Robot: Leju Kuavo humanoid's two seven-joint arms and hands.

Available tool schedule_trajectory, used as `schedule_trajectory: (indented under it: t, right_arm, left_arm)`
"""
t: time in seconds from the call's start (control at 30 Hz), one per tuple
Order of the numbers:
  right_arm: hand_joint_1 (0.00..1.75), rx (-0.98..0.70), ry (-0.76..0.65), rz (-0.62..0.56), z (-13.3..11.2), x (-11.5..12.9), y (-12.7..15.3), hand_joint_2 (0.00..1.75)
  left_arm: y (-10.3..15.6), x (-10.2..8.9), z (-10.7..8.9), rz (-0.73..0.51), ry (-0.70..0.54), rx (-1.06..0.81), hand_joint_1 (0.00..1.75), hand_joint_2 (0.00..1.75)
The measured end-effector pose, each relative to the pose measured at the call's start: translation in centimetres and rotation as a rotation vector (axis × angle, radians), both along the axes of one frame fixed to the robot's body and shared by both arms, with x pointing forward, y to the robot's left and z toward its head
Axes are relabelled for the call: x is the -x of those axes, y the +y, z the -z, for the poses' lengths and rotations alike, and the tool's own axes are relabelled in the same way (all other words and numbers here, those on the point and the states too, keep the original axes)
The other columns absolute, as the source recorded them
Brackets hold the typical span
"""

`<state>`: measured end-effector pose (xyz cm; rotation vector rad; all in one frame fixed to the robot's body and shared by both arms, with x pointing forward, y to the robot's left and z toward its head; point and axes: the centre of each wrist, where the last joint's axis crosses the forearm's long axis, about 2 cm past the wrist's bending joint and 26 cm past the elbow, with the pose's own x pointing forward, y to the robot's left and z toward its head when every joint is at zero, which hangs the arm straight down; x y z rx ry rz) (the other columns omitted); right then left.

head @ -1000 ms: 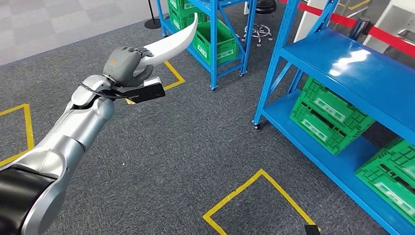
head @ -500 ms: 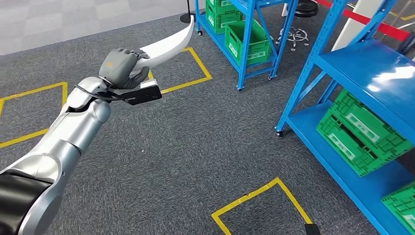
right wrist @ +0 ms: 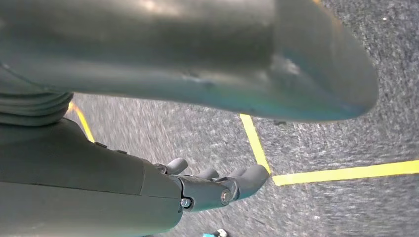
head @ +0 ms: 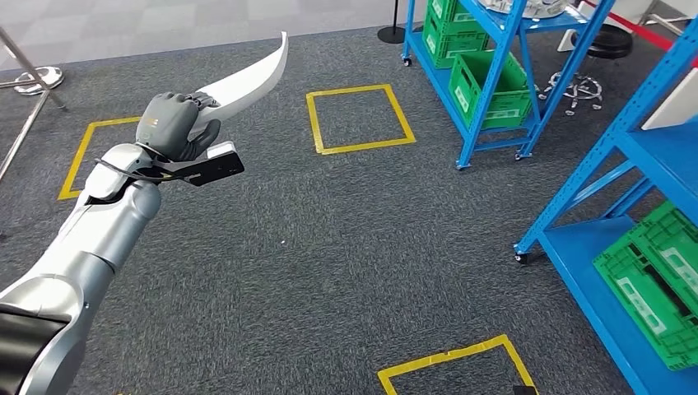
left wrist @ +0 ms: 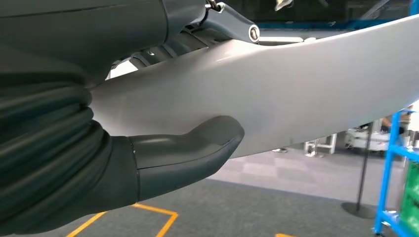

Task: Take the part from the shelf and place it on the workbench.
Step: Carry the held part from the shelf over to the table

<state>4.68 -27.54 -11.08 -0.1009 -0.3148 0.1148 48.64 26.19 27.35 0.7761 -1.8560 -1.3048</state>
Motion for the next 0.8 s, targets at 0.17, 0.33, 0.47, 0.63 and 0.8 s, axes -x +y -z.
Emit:
schedule_trajectory:
  t: [0.17, 0.33, 0.47, 0.63, 0.8]
  right_arm:
    - [0.00, -0.001, 0.004, -0.036, 0.0, 0.0, 0.3, 0.00]
    - [0.00, 0.003, -0.003, -0.119, 0.0, 0.5, 0.4, 0.00]
    - [0.00, 0.005, -0.018, -0.162, 0.0, 0.3, 0.5, 0.00]
    - [0.00, 0.001, 0.012, -0.182, 0.0, 0.0, 0.4, 0.00]
    - [0.00, 0.009, 0.031, -0.184, 0.0, 0.1, -0.1, 0.00]
  left_arm:
    - [3.2, 0.5, 1.0, -0.050, 0.003, -0.013, 1.75, 1.75]
    - [6.6, 0.8, 1.3, -0.099, 0.004, -0.030, 1.75, 1.75]
    - [10.8, 1.2, 0.6, -0.147, -0.008, -0.038, 1.75, 1.75]
    - [13.9, 1.9, 0.1, -0.189, -0.043, -0.024, 1.75, 1.75]
    - [13.5, 2.1, 0.2, -0.219, -0.041, -0.033, 1.75, 1.75]
